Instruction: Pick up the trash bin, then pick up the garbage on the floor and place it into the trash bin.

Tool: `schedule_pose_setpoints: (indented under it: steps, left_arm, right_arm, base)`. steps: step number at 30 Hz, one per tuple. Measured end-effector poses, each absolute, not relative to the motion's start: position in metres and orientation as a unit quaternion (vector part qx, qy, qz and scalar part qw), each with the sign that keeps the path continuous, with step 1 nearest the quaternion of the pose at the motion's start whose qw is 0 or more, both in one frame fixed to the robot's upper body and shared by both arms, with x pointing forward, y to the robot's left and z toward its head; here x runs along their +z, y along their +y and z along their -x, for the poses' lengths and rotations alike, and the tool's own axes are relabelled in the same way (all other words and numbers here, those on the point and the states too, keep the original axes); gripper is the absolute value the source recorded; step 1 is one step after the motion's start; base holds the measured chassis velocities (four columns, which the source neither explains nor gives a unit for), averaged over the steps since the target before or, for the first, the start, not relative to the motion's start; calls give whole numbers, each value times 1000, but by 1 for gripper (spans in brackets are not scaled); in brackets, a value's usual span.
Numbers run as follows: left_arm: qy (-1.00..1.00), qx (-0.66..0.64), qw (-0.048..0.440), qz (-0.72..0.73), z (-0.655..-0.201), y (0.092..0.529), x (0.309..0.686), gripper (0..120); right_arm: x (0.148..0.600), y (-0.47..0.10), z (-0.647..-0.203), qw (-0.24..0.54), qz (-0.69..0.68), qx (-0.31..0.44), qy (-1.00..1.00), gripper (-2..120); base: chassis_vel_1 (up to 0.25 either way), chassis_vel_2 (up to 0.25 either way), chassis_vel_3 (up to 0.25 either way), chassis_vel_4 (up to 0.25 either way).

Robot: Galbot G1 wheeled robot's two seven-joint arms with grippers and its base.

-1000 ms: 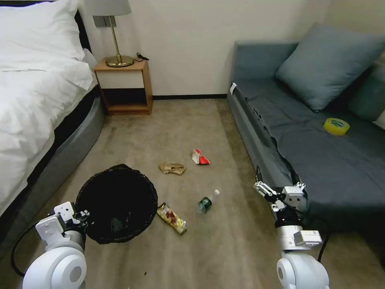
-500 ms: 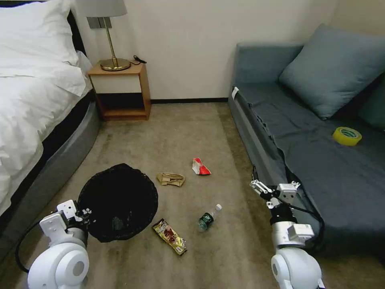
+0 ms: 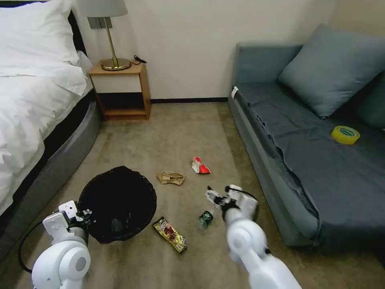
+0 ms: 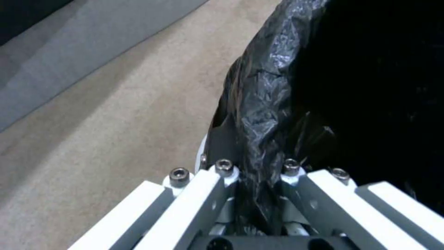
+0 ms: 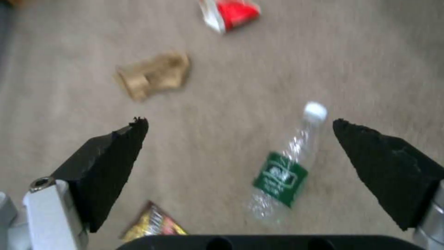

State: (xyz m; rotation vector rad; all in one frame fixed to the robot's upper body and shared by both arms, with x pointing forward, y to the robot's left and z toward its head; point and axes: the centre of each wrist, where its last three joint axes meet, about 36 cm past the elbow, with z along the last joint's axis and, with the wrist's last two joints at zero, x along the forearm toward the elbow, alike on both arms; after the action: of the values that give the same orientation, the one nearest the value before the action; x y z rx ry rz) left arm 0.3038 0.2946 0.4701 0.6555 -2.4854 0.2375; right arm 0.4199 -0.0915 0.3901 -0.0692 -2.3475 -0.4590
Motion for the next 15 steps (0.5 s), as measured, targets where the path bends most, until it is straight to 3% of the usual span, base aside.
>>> schedule_pose_setpoints:
  steps: [11,15]
  left_arm:
    - [-922,90,272,-259,-298,296,466,2]
    - [-923,89,267,-263,-294,298,469,2]
  right_arm:
    - [303,-59,-453,447,60,-69,-890,100]
    - [287,-53,-468,445,67,-53,-891,100]
  base:
    - [0,0,0,0]
    - [0,0,0,0]
